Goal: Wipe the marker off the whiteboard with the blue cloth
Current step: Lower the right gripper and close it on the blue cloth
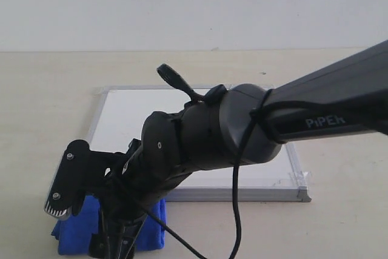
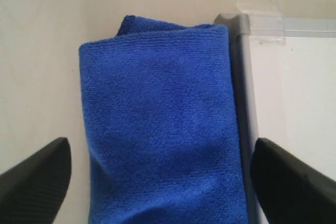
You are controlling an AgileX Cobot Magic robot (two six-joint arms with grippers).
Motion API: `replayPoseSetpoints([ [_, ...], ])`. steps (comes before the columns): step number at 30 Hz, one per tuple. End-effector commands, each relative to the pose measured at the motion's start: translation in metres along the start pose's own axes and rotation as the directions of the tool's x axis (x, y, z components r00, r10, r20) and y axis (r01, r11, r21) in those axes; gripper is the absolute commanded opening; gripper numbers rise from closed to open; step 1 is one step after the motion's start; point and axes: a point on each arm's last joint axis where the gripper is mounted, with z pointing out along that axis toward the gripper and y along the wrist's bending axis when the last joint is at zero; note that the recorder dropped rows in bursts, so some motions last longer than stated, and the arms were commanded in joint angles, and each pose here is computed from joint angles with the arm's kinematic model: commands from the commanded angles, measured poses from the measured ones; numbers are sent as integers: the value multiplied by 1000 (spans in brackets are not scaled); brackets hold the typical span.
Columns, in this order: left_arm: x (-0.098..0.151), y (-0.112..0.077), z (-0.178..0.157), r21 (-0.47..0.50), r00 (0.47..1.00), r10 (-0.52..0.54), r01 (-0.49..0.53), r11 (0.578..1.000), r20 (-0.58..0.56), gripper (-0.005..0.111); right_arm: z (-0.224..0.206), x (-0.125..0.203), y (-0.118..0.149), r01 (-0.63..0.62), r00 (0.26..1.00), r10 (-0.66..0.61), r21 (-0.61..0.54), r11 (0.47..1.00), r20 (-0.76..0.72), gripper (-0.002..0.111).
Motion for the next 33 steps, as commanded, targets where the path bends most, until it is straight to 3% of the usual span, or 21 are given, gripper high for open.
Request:
replayPoseSetpoints([
  [1,0,0,0,1,1000,-8,8,1000,8,4,-1,2,2,6,1000,-6,-14,1000,-9,84],
  [18,0,0,0,1,1000,-8,8,1000,8,4,-3,-8,10,53,998,-53,1,999,19,84],
  [33,0,0,0,1,1000,-8,8,1000,8,4,18,4,9,64,998,-64,4,998,-22,84],
])
